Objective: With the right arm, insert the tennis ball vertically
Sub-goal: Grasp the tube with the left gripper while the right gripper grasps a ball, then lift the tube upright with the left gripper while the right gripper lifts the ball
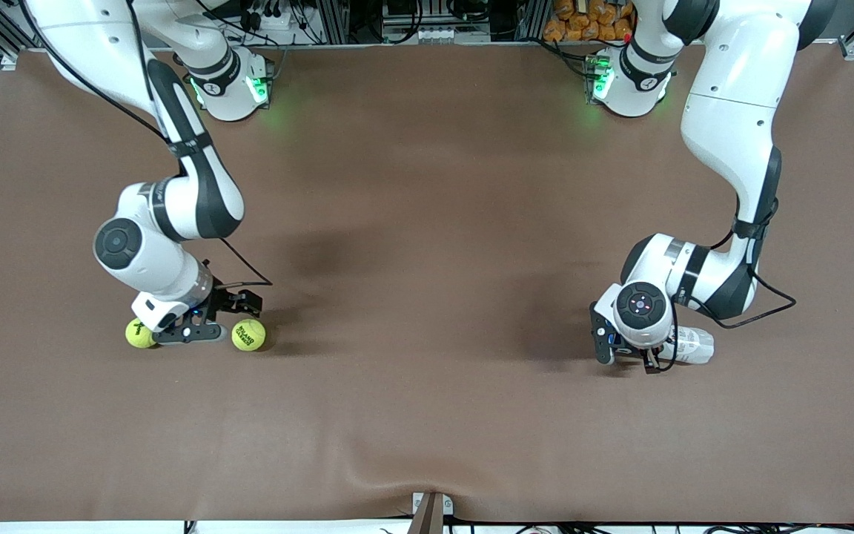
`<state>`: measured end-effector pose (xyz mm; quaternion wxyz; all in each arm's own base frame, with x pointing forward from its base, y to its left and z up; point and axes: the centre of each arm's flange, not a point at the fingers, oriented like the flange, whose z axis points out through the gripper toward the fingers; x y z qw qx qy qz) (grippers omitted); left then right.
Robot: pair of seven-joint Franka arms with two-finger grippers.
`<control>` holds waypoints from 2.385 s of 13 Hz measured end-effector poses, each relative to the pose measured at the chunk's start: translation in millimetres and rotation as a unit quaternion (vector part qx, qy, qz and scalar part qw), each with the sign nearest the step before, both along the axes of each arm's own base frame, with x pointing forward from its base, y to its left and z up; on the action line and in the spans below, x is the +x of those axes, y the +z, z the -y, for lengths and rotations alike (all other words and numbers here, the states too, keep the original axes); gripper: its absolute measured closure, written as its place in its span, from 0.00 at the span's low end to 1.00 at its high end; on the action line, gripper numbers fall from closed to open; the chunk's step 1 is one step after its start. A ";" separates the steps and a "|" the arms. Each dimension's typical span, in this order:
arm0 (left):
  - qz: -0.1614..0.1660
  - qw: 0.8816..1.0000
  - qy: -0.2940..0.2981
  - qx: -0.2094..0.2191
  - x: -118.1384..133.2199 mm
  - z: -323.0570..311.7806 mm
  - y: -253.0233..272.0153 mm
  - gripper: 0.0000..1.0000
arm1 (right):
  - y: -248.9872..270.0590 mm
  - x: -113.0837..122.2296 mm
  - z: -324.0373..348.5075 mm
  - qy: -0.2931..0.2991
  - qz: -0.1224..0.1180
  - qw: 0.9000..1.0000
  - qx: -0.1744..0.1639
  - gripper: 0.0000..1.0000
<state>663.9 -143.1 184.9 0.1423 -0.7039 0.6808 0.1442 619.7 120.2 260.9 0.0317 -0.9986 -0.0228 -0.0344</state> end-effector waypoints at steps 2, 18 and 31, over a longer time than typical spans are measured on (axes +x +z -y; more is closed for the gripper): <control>0.002 1.000 -0.003 -0.003 -0.3 0.8 -3.5 0.00 | -21.0 3.7 1.5 -0.003 0.015 1.000 -0.004 0.00; 0.018 0.999 -0.026 -0.004 -0.8 4.5 -9.4 0.34 | -62.2 7.2 -1.6 -0.018 0.027 0.999 -0.002 0.05; 0.084 0.980 0.018 -0.179 7.6 100.4 122.2 0.33 | 32.8 14.1 0.6 -0.016 0.000 1.000 0.019 0.33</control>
